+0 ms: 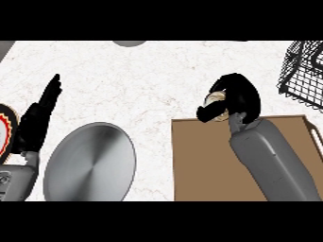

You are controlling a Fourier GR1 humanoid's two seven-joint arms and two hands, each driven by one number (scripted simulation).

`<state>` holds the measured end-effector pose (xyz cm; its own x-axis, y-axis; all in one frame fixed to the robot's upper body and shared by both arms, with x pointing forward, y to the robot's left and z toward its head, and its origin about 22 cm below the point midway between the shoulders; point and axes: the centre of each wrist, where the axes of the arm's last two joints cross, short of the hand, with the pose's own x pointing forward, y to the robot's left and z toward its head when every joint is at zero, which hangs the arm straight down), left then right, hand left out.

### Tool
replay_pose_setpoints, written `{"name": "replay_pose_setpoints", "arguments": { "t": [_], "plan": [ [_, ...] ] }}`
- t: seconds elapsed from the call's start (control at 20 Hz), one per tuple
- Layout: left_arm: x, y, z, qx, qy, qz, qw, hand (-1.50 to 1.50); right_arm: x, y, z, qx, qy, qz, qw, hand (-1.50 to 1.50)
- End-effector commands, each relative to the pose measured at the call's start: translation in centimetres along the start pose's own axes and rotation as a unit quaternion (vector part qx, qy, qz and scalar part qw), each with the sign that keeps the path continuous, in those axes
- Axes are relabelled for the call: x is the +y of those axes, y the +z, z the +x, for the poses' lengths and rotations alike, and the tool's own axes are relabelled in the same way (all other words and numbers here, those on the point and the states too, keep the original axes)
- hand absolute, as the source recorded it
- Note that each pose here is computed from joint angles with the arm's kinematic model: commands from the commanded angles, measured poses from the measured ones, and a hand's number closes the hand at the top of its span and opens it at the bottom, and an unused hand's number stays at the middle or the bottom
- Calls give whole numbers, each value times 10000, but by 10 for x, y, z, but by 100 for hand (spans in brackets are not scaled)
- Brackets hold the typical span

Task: Pick the cupcake from the tray and place it in the tiered basket

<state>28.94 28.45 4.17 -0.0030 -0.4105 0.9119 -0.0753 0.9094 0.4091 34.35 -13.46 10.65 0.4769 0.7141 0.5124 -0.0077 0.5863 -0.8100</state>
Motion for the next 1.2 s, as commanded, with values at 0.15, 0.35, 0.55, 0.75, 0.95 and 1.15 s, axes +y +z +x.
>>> {"name": "replay_pose_setpoints", "arguments": {
  "t": [0.15, 0.35, 0.55, 0.75, 0.95, 1.15],
  "plan": [
    [-8, -5, -5, 73, -64, 61, 9999, 0, -35, -14, 69, -558, -637, -1896, 9782, 150],
    [8, -1, -9, 126, -19, 253, 9996, 0, -77, -6, 96, -831, -767, -2728, 9554, 150],
    [-14, 10, -22, 166, 1, 82, 9998, 0, -118, -14, 126, -667, -552, -3153, 9450, 150],
    [26, -3, -11, 248, 44, 161, 9996, 0, -126, -20, 116, -389, 213, -3303, 9428, 150],
    [17, 4, -15, 234, -36, 208, 9995, 0, -176, -44, 107, -361, 72, -2993, 9534, 150],
    [-5, 6, -20, 133, -10, 224, 9997, 0, -196, -56, 95, -610, -429, -3010, 9507, 150]
  ]
}}
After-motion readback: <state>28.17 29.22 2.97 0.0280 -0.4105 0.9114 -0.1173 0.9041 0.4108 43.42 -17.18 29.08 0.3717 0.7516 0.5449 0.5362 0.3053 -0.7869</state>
